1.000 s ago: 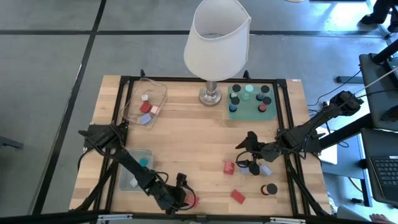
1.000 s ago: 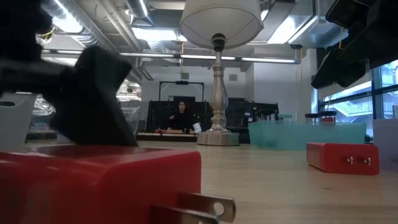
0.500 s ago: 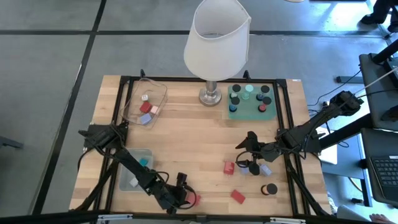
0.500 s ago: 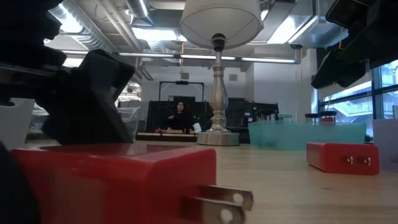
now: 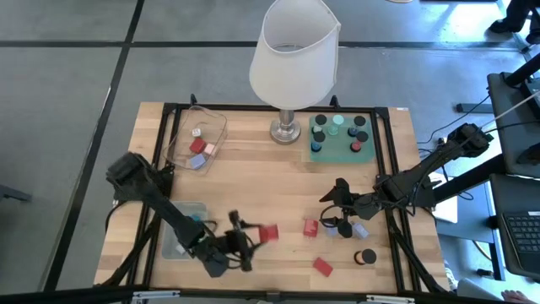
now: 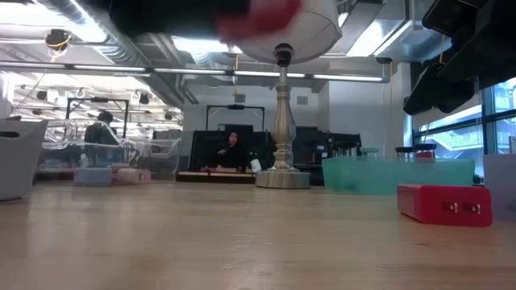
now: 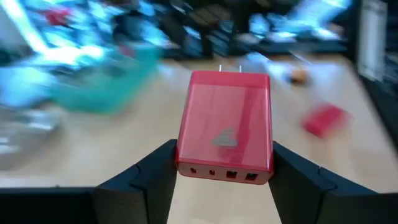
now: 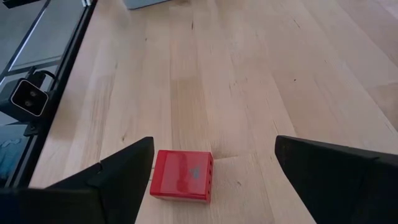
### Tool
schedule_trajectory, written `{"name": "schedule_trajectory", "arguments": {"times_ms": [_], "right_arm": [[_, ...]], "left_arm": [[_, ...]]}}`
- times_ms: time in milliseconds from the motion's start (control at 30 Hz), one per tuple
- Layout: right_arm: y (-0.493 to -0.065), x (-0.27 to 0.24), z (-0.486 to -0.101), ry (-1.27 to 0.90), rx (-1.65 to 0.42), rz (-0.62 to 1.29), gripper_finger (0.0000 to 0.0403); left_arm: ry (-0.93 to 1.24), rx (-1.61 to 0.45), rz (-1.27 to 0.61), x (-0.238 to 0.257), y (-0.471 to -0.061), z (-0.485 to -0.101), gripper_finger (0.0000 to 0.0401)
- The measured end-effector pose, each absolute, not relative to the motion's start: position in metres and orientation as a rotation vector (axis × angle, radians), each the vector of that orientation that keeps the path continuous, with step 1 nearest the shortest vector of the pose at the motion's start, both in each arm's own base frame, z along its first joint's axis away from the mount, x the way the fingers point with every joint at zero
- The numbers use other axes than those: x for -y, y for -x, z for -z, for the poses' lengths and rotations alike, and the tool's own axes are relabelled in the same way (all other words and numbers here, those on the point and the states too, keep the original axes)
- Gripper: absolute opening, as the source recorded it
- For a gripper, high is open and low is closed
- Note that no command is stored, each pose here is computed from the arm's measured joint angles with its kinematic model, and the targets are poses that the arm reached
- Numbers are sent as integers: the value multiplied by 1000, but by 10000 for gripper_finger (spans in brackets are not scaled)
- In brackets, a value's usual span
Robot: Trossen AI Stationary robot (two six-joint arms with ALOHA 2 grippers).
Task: Pick & Place Office items
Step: Put the red charger adapter into the transparent bin
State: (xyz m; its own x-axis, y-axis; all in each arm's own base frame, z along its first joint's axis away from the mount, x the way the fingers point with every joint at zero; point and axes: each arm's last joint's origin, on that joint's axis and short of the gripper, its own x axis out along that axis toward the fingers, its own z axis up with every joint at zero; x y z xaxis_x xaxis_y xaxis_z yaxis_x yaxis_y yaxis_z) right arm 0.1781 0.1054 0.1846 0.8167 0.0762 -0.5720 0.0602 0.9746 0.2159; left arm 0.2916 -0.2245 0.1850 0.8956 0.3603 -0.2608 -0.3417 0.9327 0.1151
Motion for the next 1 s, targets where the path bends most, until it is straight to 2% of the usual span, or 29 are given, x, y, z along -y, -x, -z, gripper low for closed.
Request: {"name": "schedule_trajectory", "arguments": {"times_ms": [233,400,700,867,1000], "right_arm": [[-178,-105,-185,-230,-616,-9,339],[-178,-105,-185,-230,-616,-9,339],[-178,-105,-185,-229,-616,-8,339],[-178,-105,-185,-230,-616,-8,339],[-178,-105,-185,-229,-616,-8,339]], "left_arm": [[-10,-202,-637,169,-263,-257,207],[40,-242,-765,119,-244,-281,209],[213,-505,-1044,34,-216,-278,211],[242,-689,-1234,1,-199,-266,211],[248,-849,-1317,-15,-186,-251,211]]}}
